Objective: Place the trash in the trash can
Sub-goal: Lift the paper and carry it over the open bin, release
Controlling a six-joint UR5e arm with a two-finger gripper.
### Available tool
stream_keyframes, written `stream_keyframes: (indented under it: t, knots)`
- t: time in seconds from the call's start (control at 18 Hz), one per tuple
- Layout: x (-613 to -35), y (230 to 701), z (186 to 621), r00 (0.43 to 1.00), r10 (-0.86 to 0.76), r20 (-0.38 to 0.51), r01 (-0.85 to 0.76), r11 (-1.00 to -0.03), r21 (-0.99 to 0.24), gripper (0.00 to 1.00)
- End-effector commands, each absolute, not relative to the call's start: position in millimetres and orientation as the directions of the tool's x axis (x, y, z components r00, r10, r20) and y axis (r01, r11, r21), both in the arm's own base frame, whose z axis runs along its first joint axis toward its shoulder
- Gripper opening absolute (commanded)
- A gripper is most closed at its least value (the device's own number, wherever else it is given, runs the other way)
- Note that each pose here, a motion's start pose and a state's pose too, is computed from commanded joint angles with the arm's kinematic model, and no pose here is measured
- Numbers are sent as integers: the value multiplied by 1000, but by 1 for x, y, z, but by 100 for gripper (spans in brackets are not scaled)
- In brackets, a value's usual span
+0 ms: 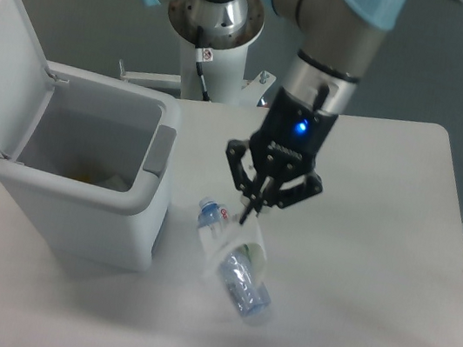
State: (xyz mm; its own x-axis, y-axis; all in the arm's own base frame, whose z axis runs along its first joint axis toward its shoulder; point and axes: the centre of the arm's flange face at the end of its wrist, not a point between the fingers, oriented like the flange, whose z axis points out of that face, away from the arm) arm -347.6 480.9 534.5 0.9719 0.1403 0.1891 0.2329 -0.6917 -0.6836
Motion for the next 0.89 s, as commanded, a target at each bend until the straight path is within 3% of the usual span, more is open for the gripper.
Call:
stream_keyframes:
  t: [0.39,0.61,0.89]
  knots:
    - [-312,474,565,969,91,228,231,-644,-729,3]
    - [-258,466,527,966,38,256,211,-686,-696,6]
    - [-243,474,523,966,6,260,191,-697,-692,15]
